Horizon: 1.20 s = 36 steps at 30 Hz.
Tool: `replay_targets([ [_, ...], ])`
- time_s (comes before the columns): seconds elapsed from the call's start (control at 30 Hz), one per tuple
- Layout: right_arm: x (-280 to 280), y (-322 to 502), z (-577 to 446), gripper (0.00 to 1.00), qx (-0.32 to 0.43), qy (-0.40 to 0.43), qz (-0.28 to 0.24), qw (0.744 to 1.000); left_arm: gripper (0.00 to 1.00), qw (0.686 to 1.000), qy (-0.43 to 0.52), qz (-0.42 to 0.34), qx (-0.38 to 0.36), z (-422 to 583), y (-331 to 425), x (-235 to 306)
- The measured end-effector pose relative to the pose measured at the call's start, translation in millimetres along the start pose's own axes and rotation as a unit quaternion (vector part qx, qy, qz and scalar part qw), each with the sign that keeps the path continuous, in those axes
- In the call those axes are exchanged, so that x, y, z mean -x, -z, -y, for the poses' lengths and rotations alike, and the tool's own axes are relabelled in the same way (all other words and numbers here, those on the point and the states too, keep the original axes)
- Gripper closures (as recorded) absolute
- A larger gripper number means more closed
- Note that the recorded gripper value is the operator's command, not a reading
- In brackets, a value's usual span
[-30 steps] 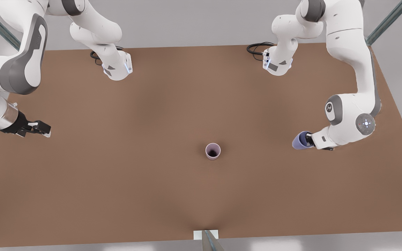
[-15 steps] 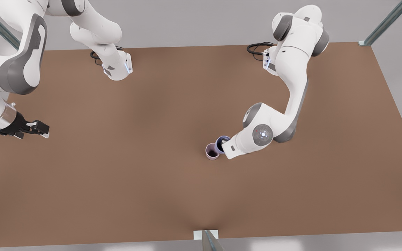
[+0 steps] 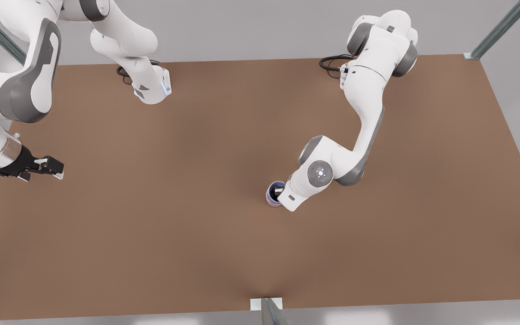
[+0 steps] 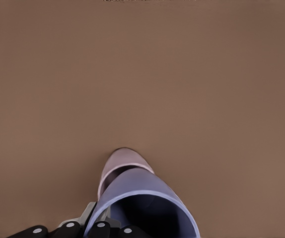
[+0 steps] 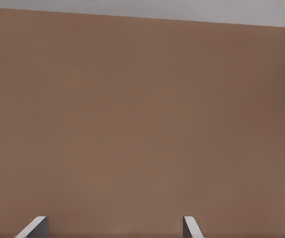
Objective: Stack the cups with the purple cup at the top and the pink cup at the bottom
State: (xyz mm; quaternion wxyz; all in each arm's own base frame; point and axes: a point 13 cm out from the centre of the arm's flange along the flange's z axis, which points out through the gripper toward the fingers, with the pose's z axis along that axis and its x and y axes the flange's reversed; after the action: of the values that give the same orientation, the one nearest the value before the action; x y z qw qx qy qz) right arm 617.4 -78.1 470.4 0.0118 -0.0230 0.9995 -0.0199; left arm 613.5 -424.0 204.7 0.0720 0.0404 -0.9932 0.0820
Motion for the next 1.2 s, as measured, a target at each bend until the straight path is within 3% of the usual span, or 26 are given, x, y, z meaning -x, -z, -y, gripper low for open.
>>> replay_targets([
  [0.6,1,-1,1,0.0,0.0,0.005,0.001,1.0,0.79,0.995,0.097,-0.007,0.015,-2,-14,-9],
  [0.7,2,-1,0,0.0,-0.001,0.006,0.002,1.0,0.61,0.994,0.105,-0.007,0.015,-2,-15,-9],
  [1.1,4,-1,-1,0.0,-0.001,0.008,0.005,1.0,0.59,0.992,0.126,-0.009,0.017,-4,-19,-10],
  [1.13,4,-1,-1,0.0,-0.001,0.008,0.006,1.0,0.53,0.992,0.128,-0.009,0.017,-4,-19,-10],
  [1.17,4,-1,-1,0.0,-0.001,0.008,0.006,1.0,0.35,0.991,0.129,-0.009,0.017,-4,-19,-10],
  [1.2,4,-1,-1,0.0,-0.001,0.008,0.006,1.0,0.09,0.991,0.13,-0.009,0.016,-3,-19,-9],
])
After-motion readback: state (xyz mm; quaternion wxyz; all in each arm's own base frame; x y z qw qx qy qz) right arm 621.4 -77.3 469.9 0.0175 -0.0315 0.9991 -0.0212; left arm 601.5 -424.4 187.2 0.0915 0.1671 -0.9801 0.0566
